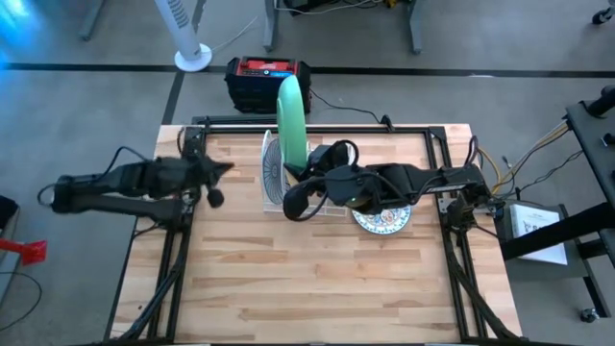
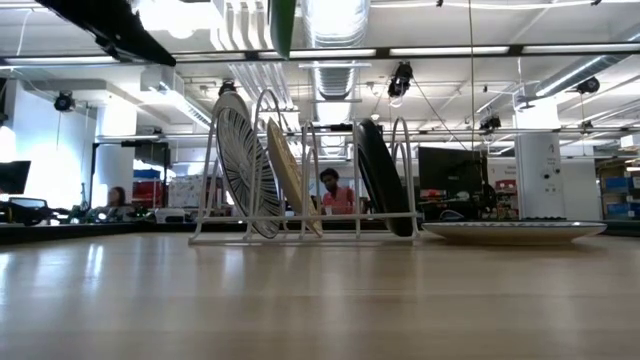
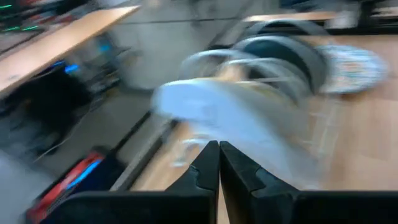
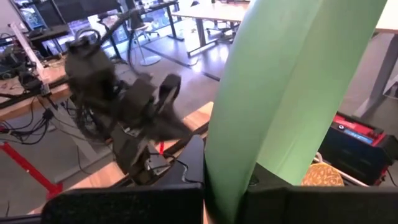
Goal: Sort dishes
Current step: Put the green plate in the dish rack
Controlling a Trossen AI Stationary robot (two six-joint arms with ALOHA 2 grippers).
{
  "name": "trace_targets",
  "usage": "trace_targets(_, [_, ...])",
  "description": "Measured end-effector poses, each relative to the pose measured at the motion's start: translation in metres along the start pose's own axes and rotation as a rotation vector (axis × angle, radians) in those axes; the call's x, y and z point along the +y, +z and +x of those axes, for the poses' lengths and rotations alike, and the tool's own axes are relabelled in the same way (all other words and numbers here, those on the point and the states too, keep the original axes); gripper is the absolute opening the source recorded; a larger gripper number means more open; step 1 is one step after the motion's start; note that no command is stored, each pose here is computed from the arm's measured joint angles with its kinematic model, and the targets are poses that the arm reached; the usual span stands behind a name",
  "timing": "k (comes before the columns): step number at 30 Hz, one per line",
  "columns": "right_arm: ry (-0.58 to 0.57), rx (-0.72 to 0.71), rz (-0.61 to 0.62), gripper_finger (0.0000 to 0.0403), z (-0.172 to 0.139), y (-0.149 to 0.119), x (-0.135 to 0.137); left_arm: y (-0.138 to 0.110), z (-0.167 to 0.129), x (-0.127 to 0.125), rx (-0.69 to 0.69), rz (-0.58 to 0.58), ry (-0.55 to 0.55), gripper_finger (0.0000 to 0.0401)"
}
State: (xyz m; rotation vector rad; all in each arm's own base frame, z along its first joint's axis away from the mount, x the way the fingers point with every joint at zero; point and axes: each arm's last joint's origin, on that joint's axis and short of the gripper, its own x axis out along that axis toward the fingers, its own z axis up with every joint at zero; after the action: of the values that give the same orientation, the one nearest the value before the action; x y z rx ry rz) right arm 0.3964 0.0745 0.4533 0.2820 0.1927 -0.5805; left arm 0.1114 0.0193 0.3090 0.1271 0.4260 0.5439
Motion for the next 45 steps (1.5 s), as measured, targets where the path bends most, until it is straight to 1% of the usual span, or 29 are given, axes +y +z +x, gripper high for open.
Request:
trace_targets(1, [0.000, 0.001, -0.002, 0.0002, 0.000, 0.000, 0.000, -0.001, 0.002, 0.006, 0.010, -0.006, 0.037, 0.0000])
trace_targets(2, [-0.001, 0.002, -0.003, 0.0002, 0.000, 0.000, 0.000, -0.002, 0.005, 0.010, 0.019, -0.011, 0.041, 0.0000])
trace_targets(6, [-0.001, 0.002, -0.010, 0.0002, 0.000, 0.000, 0.000, -0.010, 0.022, 0.021, -0.018, -0.048, -0.147, 0.0000])
trace_targets(7, [-0.001, 0.002, -0.011, 0.0002, 0.000, 0.000, 0.000, -0.014, 0.027, 0.025, -0.012, -0.068, -0.148, 0.0000])
trace_targets(10, [-0.002, 0.002, -0.011, 0.0002, 0.000, 0.000, 0.000, -0.022, 0.037, 0.042, 0.031, -0.179, -0.077, 0.0000])
trace_targets(12, [-0.002, 0.002, -0.009, 0.0002, 0.000, 0.000, 0.000, -0.024, 0.041, 0.050, 0.030, -0.236, -0.084, 0.0000])
trace_targets(15, [-0.002, 0.002, -0.011, 0.0002, 0.000, 0.000, 0.000, -0.027, 0.048, 0.056, 0.030, -0.269, -0.119, 0.0000])
trace_targets(18, [-0.007, 0.002, -0.009, 0.0002, 0.003, -0.001, 0.000, -0.031, 0.060, 0.055, 0.045, -0.268, -0.141, 0.0000])
trace_targets(22, [-0.024, 0.016, -0.015, 0.0002, 0.015, -0.010, 0.002, -0.036, 0.075, 0.053, 0.038, -0.272, -0.251, 0.0000])
trace_targets(24, [-0.026, 0.021, -0.007, 0.0002, 0.018, -0.012, 0.003, -0.038, 0.080, 0.053, 0.053, -0.261, -0.255, 0.0000])
trace_targets(27, [-0.021, 0.009, 0.007, 0.0002, 0.016, -0.010, 0.003, -0.039, 0.086, 0.055, 0.071, -0.238, -0.232, 0.0000])
trace_targets(34, [-0.036, -0.003, 0.010, 0.0002, 0.016, -0.009, 0.002, -0.043, 0.101, 0.054, 0.099, -0.232, -0.278, 0.0000])
trace_targets(38, [-0.039, -0.004, 0.010, 0.0002, 0.016, -0.009, 0.002, -0.048, 0.111, 0.052, 0.130, -0.226, -0.339, 0.0000])
trace_targets(42, [-0.042, -0.005, 0.013, 0.0002, 0.018, -0.009, 0.001, -0.051, 0.120, 0.052, 0.147, -0.219, -0.366, 0.0000])
trace_targets(45, [-0.049, -0.007, 0.013, 0.0002, 0.019, -0.008, 0.000, -0.049, 0.124, 0.052, 0.151, -0.216, -0.372, 0.0000])
